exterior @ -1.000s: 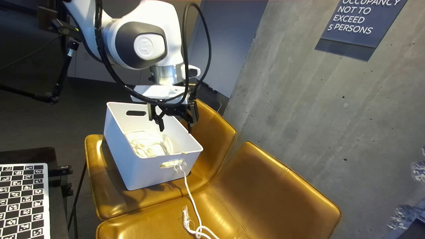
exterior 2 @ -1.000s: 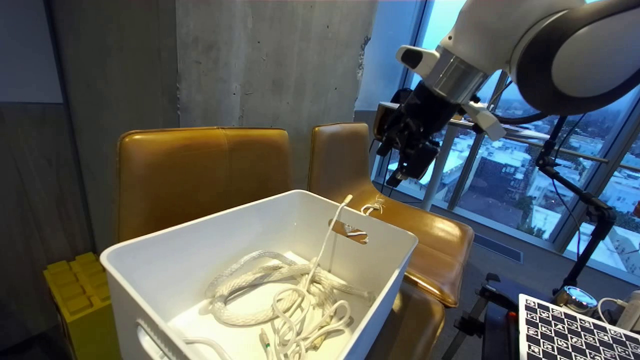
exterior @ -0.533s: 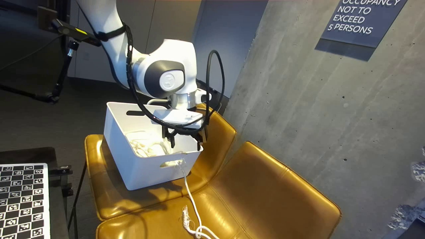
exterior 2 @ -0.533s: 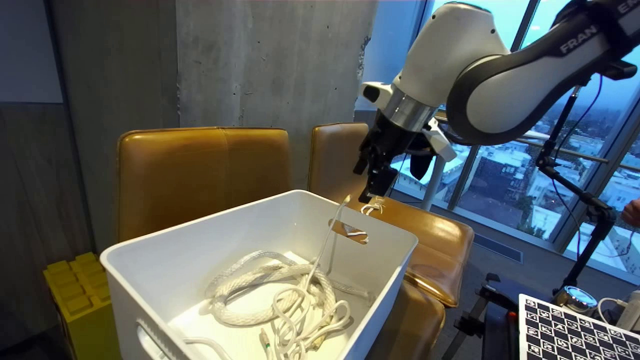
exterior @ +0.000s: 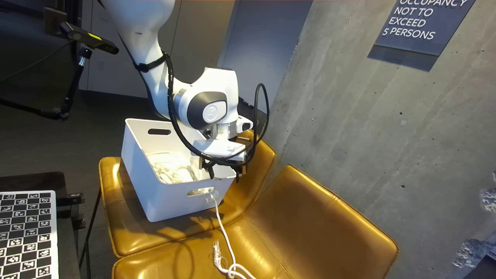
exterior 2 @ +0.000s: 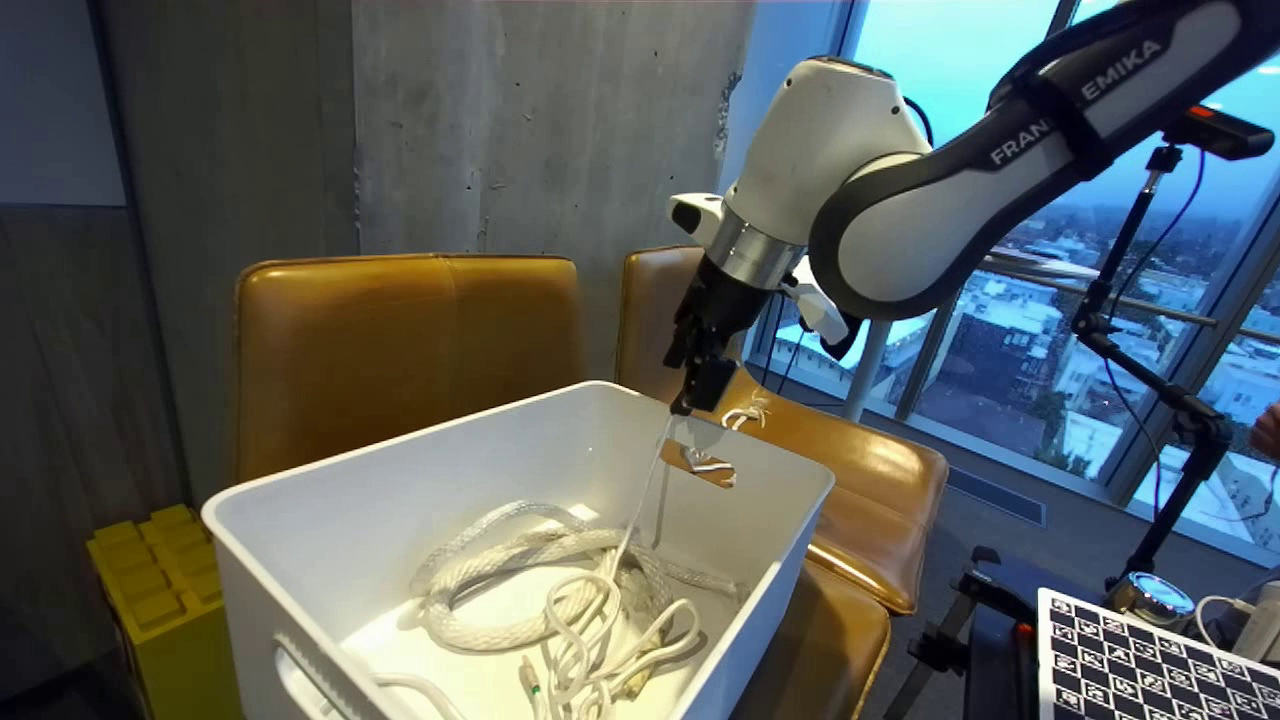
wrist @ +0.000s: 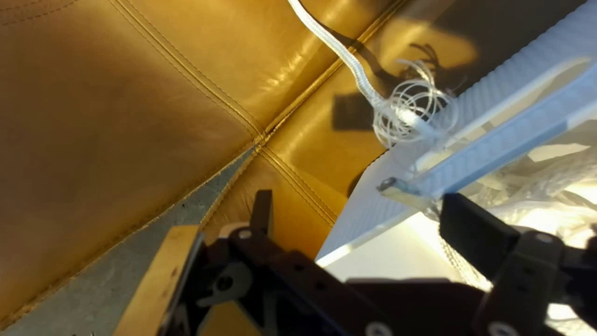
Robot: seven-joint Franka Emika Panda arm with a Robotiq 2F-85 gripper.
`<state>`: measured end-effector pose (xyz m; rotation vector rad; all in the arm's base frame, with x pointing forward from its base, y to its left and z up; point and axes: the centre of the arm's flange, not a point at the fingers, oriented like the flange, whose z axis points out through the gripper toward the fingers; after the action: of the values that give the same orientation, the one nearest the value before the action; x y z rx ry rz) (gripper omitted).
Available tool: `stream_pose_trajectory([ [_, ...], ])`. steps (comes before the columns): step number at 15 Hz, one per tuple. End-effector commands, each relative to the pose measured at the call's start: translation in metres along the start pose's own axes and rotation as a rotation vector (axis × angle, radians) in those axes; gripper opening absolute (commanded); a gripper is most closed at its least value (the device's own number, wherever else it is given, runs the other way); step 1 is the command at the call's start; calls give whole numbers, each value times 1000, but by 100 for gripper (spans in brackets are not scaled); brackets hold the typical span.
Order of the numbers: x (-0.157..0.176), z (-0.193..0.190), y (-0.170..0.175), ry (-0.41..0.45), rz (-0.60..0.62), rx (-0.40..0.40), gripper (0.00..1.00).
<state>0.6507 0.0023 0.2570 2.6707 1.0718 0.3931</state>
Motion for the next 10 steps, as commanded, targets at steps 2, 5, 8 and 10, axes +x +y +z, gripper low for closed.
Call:
stream_pose_trajectory([
  [2, 18, 7, 2, -5, -38, 3, 49],
  [5, 22, 6, -2, -5, -41, 9, 27],
  [8, 26, 3, -2, -10, -41, 15, 6],
  [10, 29, -4, -2, -9, -41, 13, 0],
])
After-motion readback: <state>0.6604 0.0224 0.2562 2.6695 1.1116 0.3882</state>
